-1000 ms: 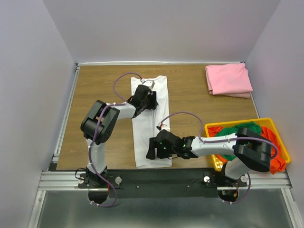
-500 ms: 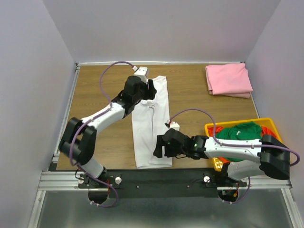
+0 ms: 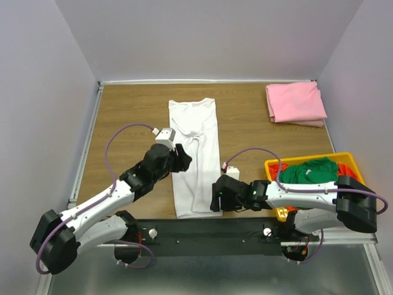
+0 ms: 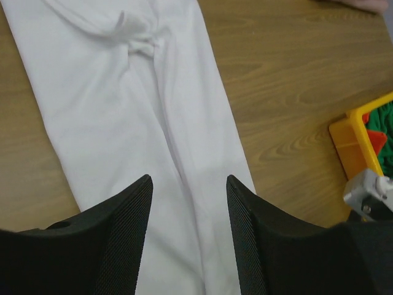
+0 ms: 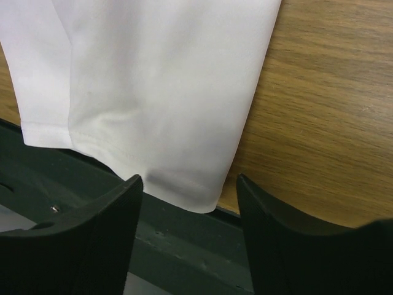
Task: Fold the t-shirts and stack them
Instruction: Fold the tshirt
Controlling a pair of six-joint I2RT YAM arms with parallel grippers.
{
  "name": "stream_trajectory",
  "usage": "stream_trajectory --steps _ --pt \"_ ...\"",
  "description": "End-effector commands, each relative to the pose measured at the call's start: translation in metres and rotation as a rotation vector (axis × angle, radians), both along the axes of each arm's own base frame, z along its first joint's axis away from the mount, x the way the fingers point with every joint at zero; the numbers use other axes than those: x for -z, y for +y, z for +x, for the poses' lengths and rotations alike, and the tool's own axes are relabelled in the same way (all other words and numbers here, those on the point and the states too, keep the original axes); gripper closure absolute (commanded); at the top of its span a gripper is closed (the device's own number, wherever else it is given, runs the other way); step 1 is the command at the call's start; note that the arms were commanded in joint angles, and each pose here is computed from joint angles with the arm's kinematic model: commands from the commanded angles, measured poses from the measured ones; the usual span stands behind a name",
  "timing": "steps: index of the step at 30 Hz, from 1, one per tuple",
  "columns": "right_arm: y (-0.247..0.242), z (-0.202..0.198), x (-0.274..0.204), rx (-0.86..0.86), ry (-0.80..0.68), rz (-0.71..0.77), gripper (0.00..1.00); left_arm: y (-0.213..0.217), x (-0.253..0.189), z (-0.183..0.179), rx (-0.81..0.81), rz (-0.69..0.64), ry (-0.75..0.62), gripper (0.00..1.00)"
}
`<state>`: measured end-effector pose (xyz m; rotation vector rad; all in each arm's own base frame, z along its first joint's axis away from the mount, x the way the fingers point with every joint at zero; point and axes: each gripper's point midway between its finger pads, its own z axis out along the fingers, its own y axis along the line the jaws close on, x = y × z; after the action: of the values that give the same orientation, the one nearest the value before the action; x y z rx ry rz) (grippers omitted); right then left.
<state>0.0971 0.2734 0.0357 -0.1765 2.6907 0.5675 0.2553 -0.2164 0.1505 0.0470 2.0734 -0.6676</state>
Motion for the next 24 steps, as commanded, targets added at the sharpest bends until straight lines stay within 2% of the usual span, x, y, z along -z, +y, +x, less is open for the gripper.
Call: stream_trajectory --steps 1,10,13,15,19,24 --pt "-0.011 -0.007 0.010 0.019 0.022 -0.046 0.34 0.007 0.023 -0.038 -0.044 -0.028 0.118 0.42" --pt "-0.021 -0.015 0.024 0.027 0.056 -0.084 0.51 0.006 0.060 -0.100 -0.011 0.001 0.300 0.42" --pt "-0.025 -0.016 0.028 0.036 0.061 -0.092 0.61 0.003 0.066 -0.115 0.011 0.025 0.338 0.43" --pt "-0.026 -0.016 0.027 0.039 0.060 -0.088 0.70 0.006 0.072 -0.123 -0.006 0.051 0.370 0.43" --pt "-0.030 -0.015 0.026 0.048 0.048 -0.087 0.74 0.011 0.080 -0.139 -0.024 0.108 0.429 0.42" --pt "-0.034 -0.016 0.028 0.056 0.049 -0.088 0.80 0.007 0.074 -0.157 -0.014 0.071 0.472 0.43"
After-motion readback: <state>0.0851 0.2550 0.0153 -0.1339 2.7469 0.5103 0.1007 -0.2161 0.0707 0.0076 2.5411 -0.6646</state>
